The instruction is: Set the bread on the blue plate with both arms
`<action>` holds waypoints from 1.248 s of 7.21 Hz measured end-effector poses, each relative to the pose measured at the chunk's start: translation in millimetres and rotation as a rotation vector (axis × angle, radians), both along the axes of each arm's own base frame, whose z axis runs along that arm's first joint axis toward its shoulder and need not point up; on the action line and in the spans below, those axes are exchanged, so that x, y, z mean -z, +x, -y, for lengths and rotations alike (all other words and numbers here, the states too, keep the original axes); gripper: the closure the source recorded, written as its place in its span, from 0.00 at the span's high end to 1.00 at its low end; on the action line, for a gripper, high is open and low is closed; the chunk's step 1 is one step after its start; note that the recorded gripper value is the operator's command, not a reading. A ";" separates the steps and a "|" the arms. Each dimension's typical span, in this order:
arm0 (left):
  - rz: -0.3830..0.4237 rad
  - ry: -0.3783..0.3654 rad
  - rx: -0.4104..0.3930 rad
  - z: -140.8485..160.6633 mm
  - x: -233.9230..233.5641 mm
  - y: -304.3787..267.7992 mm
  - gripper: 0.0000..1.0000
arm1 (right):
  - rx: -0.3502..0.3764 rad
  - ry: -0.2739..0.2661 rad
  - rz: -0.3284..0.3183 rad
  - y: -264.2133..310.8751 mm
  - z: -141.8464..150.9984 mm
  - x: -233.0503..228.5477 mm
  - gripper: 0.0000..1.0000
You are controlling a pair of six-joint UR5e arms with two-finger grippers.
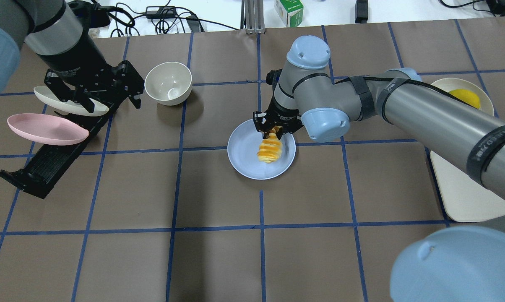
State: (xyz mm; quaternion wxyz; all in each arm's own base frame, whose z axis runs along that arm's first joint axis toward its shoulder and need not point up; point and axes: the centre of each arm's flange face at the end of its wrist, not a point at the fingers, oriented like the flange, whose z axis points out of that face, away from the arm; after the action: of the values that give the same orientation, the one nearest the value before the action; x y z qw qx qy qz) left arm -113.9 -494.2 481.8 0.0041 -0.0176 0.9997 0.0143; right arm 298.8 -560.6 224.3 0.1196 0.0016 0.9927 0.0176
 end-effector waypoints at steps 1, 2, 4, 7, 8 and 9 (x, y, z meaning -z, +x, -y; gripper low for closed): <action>0.008 0.006 0.021 -7.8 0.2 -10.4 1.00 | 0.005 0.002 0.007 0.9 0.0 -0.3 1.00; 0.011 0.011 0.033 -14.2 -1.2 -15.5 1.00 | 0.006 -0.005 0.008 0.6 1.8 -4.5 1.00; 0.012 0.014 0.040 -19.9 -3.7 -16.2 1.00 | -0.009 -0.047 -0.009 -17.0 16.9 -42.7 1.00; 0.019 0.019 0.054 -16.9 -4.2 -2.2 1.00 | -0.080 -0.059 -0.108 -91.0 18.8 -162.5 1.00; 0.020 0.013 0.070 -13.7 -7.1 9.8 1.00 | -0.093 -0.084 -0.152 -110.4 -1.3 -215.8 1.00; 0.019 0.015 0.066 -12.7 -7.4 16.9 1.00 | -0.117 -0.115 -0.196 -122.6 -23.6 -256.8 1.00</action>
State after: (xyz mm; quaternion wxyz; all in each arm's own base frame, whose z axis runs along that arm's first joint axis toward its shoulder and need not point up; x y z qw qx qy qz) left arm -97.1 -481.5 489.2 0.0142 0.0151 0.9996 0.0216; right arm 176.3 -537.0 481.1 0.0206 -0.0616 0.9973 -0.0329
